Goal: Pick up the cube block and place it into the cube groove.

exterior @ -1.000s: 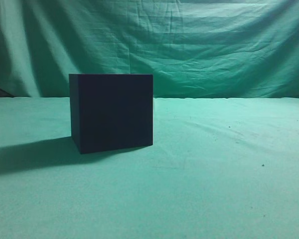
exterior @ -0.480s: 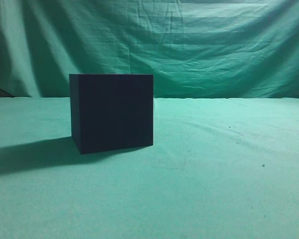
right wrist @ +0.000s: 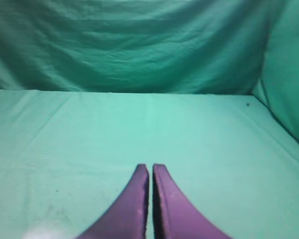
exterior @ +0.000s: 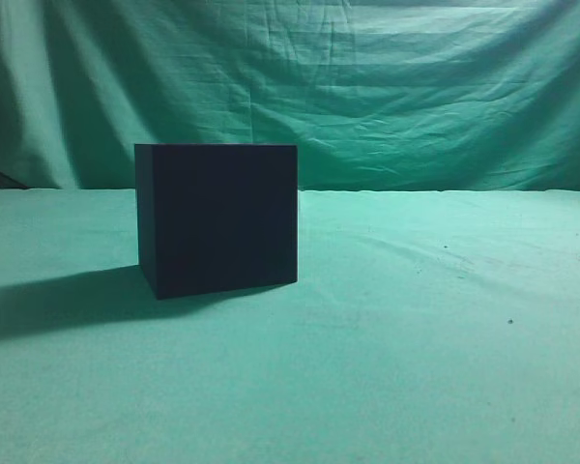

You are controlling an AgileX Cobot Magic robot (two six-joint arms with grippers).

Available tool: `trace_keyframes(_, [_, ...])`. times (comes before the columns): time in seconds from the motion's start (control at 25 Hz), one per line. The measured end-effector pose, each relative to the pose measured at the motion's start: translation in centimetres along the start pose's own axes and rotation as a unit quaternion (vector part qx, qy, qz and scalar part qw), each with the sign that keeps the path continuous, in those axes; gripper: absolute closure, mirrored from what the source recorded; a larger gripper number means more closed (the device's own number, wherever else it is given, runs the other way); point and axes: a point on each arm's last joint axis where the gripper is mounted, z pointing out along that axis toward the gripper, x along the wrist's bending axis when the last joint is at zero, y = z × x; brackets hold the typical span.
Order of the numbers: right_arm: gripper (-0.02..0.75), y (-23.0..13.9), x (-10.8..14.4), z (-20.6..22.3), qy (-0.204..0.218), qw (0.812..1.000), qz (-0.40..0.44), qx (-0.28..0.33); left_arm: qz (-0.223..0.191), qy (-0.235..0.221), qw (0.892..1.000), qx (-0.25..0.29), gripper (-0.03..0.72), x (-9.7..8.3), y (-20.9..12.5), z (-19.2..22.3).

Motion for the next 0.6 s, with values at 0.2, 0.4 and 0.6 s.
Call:
trace_keyframes(0.2, [0.738, -3.7, -0.2, 0.5, -0.020, 0.999, 0.023, 0.028, 0.000, 0.000, 1.000, 0.000, 0.688, 0.0, 0.0, 0.0])
trace_keyframes(0.4, [0.738, -4.5, -0.1, 0.4, -0.020, 0.996, 0.027, 0.077, 0.000, 0.000, 1.000, 0.000, 0.688, 0.0, 0.0, 0.0])
trace_keyframes(0.6, [0.738, -4.9, -0.1, 0.4, -0.019, 0.995, 0.027, 0.091, 0.000, 0.000, 1.000, 0.000, 0.688, 0.0, 0.0, 0.0])
